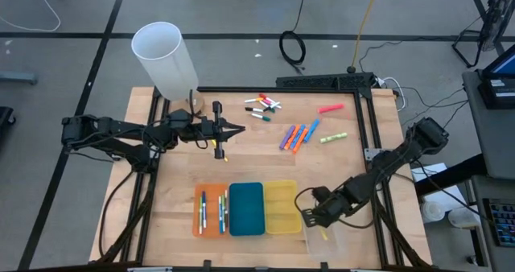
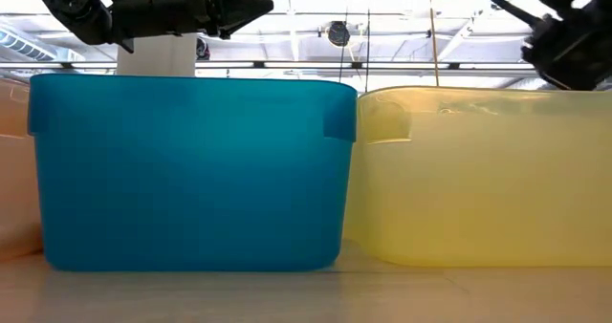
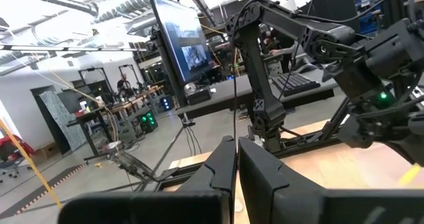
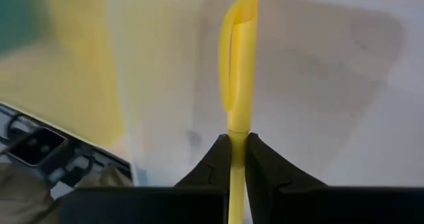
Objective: Pick & Place Markers
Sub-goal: Put the top yellow pen into the transparent bin
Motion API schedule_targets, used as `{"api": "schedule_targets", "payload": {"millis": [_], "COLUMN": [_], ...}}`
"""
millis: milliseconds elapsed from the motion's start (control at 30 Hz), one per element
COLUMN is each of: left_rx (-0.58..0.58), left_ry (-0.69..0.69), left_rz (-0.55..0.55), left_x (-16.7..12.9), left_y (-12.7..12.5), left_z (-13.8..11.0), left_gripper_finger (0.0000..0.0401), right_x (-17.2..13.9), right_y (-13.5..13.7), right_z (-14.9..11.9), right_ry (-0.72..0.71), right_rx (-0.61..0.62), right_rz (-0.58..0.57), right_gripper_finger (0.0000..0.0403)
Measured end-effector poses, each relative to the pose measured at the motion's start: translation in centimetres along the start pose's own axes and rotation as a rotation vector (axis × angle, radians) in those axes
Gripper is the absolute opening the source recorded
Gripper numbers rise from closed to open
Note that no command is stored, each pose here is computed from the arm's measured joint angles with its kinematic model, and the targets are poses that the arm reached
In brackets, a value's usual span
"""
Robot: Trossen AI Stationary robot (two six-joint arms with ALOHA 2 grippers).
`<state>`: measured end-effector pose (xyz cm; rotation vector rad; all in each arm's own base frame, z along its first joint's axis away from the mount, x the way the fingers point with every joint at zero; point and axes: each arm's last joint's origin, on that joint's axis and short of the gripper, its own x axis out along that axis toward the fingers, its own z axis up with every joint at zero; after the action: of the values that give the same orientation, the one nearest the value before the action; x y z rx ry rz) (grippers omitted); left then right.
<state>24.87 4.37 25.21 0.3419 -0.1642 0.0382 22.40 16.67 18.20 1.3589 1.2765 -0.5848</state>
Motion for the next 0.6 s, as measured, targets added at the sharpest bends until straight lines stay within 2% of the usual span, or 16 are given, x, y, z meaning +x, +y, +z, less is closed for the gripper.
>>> {"api": "schedule_targets", "payload": {"millis": [300,600], "left_rx": [0.000,0.000], "left_ry": [0.000,0.000], "left_rz": [0.000,0.000], "left_x": [0.0,0.0], "left_y": [0.0,0.0], "left_z": [0.0,0.0], "left_gripper_finger": [0.0024,0.0024], "right_x": [-0.2,-0.4], "right_y": [0.6,0.9], "right_z": [1.1,2.2], "right_ry": [-0.187,-0.252], "right_rx": [-0.047,-0.083], "right_rz": [0.083,0.094], "right_gripper_finger": [0.0012,0.0014]}}
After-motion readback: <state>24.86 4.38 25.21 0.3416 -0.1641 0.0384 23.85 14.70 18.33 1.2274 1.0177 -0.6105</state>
